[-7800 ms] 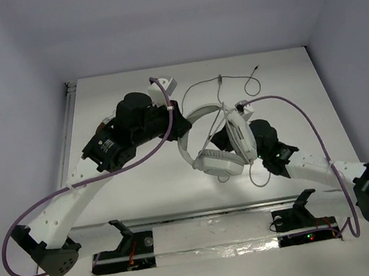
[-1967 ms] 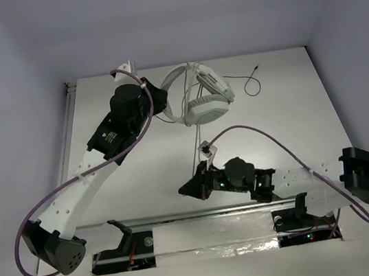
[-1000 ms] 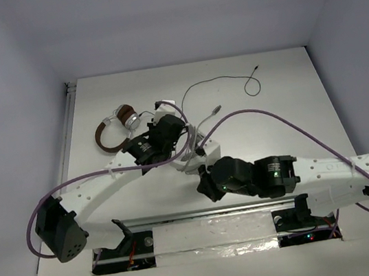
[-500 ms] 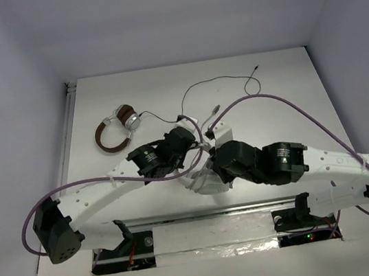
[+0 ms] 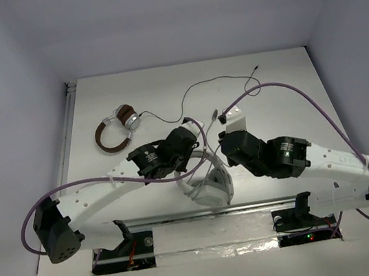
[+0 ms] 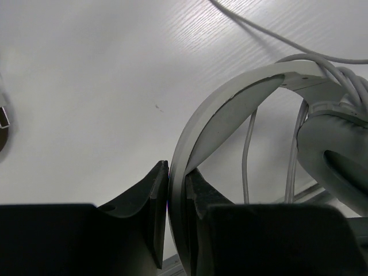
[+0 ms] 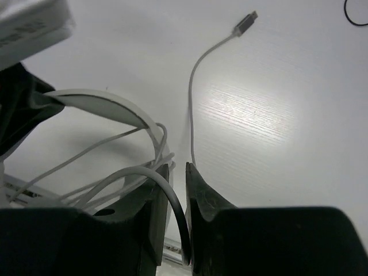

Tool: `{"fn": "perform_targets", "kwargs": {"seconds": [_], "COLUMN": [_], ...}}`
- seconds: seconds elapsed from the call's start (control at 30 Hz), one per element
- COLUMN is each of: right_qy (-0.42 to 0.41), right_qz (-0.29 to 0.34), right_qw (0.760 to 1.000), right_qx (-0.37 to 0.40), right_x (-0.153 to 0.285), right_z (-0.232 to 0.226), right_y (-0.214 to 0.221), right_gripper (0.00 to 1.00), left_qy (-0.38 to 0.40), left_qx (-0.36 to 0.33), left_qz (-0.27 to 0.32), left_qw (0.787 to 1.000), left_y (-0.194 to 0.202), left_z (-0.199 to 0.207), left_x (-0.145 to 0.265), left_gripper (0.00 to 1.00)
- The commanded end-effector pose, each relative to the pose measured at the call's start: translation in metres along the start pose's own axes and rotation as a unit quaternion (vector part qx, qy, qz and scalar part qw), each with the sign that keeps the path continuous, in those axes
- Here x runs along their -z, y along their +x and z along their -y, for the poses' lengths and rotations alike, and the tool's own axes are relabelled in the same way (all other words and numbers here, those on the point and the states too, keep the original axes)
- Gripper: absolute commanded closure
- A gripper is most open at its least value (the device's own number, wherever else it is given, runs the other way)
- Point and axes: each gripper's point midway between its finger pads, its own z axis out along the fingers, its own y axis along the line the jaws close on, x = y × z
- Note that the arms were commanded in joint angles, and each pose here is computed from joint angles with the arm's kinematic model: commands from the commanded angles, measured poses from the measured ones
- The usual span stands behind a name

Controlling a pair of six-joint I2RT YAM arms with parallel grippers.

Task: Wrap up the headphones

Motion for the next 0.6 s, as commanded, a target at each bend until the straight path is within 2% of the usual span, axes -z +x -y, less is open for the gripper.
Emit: {"fn": "perform_targets", "kwargs": {"seconds": [0.0,0.1,0.3,0.43,0.57], "right_qy": [0.028,0.022,0.036,0.006,-0.064], "right_qz": [0.060,0.071,0.087,0.103,0.110], "right_qw": [0.996,0.994,0.986,0.980,0.975], "right_qx": [-0.057,-0.078,-0.134,-0.167,-0.182], "right_x": [-0.005,-0.013,-0.049,-0.055,-0.057], "right_z": [0.013,0.008,0.027,0.036,0.026], "right_y": [-0.022,-0.021,-0.014,-0.017,-0.013], "right_gripper": [0.76,0.76,0.77,0.77,0.75], "left_qy": [0.068,0.102,0.161,0.179,0.223], "left_qx": [0.040,0.053,0.074,0.089,0.092], "left_qz": [0.083,0.102,0.140,0.168,0.193], "left_qw": [0.993,0.988,0.974,0.965,0.951], "left_y": [-0.050,-0.062,-0.082,-0.096,-0.109], "left_z": [0.017,0.024,0.033,0.027,0.032], "left_x": [0.039,0.050,0.080,0.099,0.118], "left_gripper": [1.00,1.00,1.00,1.00,1.00]}}
